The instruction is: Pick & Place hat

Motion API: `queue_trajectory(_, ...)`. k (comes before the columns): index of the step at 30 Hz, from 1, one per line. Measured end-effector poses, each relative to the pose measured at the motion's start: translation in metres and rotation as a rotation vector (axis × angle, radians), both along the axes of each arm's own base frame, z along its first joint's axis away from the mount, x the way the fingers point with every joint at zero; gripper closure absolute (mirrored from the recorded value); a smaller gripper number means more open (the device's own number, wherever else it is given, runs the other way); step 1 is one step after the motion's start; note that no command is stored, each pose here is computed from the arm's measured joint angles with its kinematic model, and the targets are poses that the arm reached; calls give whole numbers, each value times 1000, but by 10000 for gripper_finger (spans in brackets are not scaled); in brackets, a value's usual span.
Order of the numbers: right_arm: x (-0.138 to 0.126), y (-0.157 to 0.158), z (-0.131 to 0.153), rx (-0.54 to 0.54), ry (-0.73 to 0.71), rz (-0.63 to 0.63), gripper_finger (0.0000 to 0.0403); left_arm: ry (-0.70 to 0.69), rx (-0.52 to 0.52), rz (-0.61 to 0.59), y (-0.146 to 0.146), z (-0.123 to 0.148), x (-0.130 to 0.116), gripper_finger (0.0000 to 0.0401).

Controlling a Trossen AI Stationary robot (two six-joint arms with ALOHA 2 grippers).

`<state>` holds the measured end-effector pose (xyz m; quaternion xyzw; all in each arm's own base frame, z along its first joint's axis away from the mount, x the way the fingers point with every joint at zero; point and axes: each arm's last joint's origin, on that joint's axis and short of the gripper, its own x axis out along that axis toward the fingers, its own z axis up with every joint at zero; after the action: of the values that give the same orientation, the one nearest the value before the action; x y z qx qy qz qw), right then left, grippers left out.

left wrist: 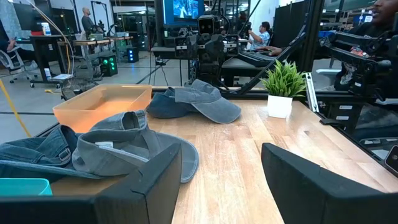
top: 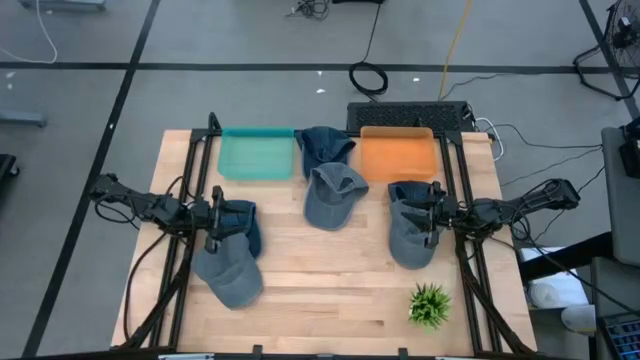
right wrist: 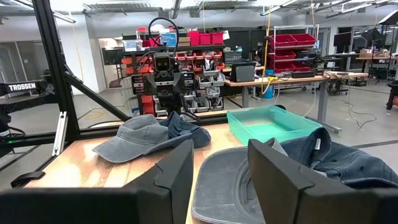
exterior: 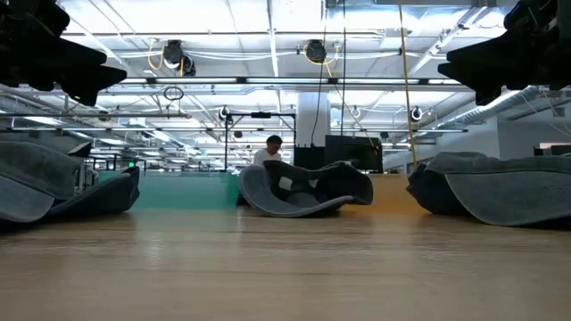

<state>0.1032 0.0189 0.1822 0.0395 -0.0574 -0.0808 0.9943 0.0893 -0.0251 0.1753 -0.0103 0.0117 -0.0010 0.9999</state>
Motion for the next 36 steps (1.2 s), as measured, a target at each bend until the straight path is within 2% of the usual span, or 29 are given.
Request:
queue_trajectory(31, 0, 0, 0, 23, -4, 1, 263, 0, 0, 0, 0, 0, 0, 171)
queue_trajectory(36, 0, 0, 0, 33, -6, 1, 236, 0, 0, 0, 0, 0, 0, 171)
